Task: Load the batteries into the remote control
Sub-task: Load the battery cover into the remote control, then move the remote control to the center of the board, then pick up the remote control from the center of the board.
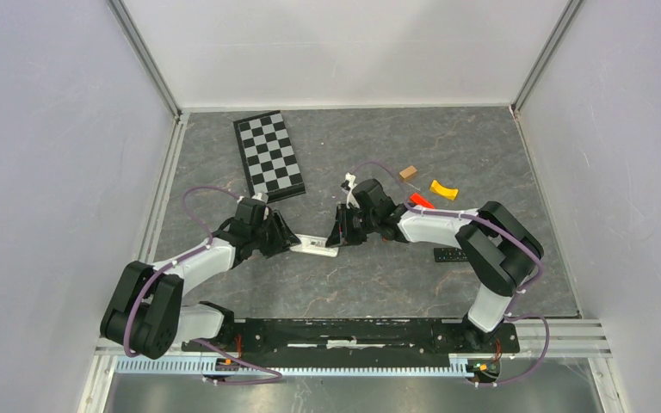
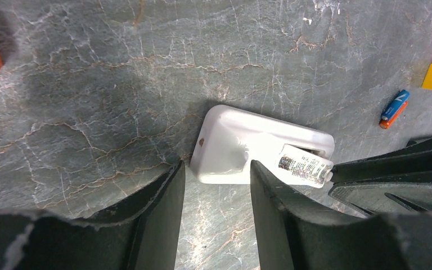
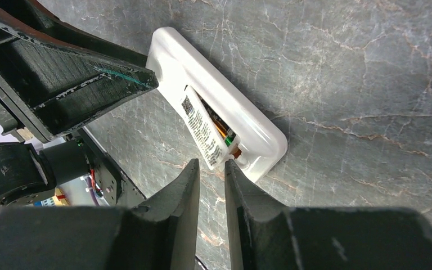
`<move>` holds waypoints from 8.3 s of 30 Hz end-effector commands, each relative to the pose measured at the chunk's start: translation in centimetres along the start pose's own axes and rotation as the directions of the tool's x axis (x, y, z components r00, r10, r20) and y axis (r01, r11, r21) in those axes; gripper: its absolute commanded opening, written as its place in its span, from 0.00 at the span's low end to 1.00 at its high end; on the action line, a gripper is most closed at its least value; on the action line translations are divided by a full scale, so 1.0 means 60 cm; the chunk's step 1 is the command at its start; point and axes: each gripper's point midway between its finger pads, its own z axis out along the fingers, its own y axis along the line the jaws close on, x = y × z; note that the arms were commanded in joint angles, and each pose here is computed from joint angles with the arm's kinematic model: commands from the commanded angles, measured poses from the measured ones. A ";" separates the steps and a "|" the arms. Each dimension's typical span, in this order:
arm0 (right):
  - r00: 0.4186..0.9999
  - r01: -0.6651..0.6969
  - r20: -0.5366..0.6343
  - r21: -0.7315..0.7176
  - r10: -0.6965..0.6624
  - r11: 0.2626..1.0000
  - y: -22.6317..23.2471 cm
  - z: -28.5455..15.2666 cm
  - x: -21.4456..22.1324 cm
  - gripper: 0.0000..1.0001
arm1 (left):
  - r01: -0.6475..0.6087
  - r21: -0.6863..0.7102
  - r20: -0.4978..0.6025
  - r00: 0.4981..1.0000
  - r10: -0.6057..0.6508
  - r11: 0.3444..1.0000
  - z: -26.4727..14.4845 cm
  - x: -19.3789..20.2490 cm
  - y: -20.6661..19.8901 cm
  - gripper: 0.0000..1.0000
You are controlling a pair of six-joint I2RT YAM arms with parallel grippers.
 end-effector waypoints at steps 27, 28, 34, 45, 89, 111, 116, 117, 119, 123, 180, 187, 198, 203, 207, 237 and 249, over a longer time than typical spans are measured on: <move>1.000 0.001 0.026 0.021 -0.002 1.000 -0.003 0.013 0.001 0.18 | -0.037 0.004 0.028 0.999 0.037 0.999 -0.007 -0.014 -0.008 0.53; 1.000 0.005 0.027 0.031 -0.006 1.000 -0.006 0.013 0.001 0.18 | -0.037 0.005 0.029 0.999 0.037 0.999 -0.007 -0.015 -0.008 0.53; 0.999 0.031 0.026 0.102 -0.034 0.994 -0.031 0.015 0.001 0.18 | -0.037 0.006 0.030 0.999 0.037 0.999 -0.008 -0.016 -0.010 0.53; 0.990 0.098 0.102 0.043 -0.102 0.994 0.013 -0.018 -0.033 0.39 | -0.040 -0.007 0.056 0.998 0.040 0.999 -0.016 -0.026 -0.011 0.54; 0.686 0.703 0.148 0.116 -0.712 0.702 0.053 -0.020 -0.077 0.91 | -0.022 -0.035 0.175 0.984 0.028 0.999 -0.066 -0.062 -0.018 0.66; 0.421 0.906 -0.207 0.147 -0.883 0.398 0.010 0.094 -0.049 0.65 | 0.066 -0.173 0.600 0.799 0.052 0.983 -0.273 -0.166 0.014 1.00; 0.529 0.831 -0.154 0.295 -0.834 0.472 0.002 0.079 -0.090 0.45 | 0.063 -0.155 0.610 0.791 0.046 0.986 -0.281 -0.166 0.010 1.00; 0.561 0.799 -0.130 0.342 -0.818 0.494 -0.002 0.068 -0.106 0.41 | 0.061 -0.153 0.611 0.790 0.046 0.986 -0.282 -0.166 0.009 1.00; 0.622 0.727 -0.070 0.423 -0.780 0.541 -0.010 0.042 -0.134 0.40 | 0.060 -0.148 0.614 0.788 0.044 0.987 -0.284 -0.167 0.007 1.00; 0.773 0.442 0.101 0.623 -0.626 0.645 -0.062 -0.029 -0.199 0.37 | 0.059 -0.139 0.616 0.787 0.040 0.989 -0.287 -0.169 0.002 1.00; 0.569 -0.818 0.743 0.553 0.352 0.158 -0.441 -0.456 0.073 0.98 | -0.283 0.060 0.348 0.905 0.245 0.957 -0.251 -0.104 -0.097 1.00; 0.499 -0.863 0.773 0.486 0.391 0.140 -0.455 -0.427 0.073 0.98 | -0.281 0.058 0.350 0.904 0.244 0.958 -0.250 -0.105 -0.097 1.00; 0.436 -0.890 0.801 0.451 0.409 0.065 -0.475 -0.409 0.079 0.76 | -0.272 0.043 0.353 0.905 0.240 0.961 -0.248 -0.107 -0.092 1.00; 0.423 -0.893 0.800 0.447 0.425 0.047 -0.480 -0.399 0.087 0.55 | -0.269 0.040 0.351 0.906 0.238 0.962 -0.247 -0.107 -0.091 1.00; 0.407 -0.903 0.806 0.427 0.430 0.052 -0.483 -0.391 0.096 0.42 | -0.267 0.050 0.341 0.910 0.234 0.963 -0.244 -0.104 -0.092 1.00; 0.645 -0.723 0.509 0.167 0.569 0.670 -0.158 -0.212 0.019 0.16 | -0.266 0.515 -0.030 0.944 0.327 0.815 -0.068 0.104 -0.260 0.93; 0.736 -0.614 0.417 0.081 0.533 0.785 -0.051 -0.157 -0.019 0.16 | -0.162 0.579 -0.170 0.934 0.313 0.799 -0.039 0.167 -0.282 0.68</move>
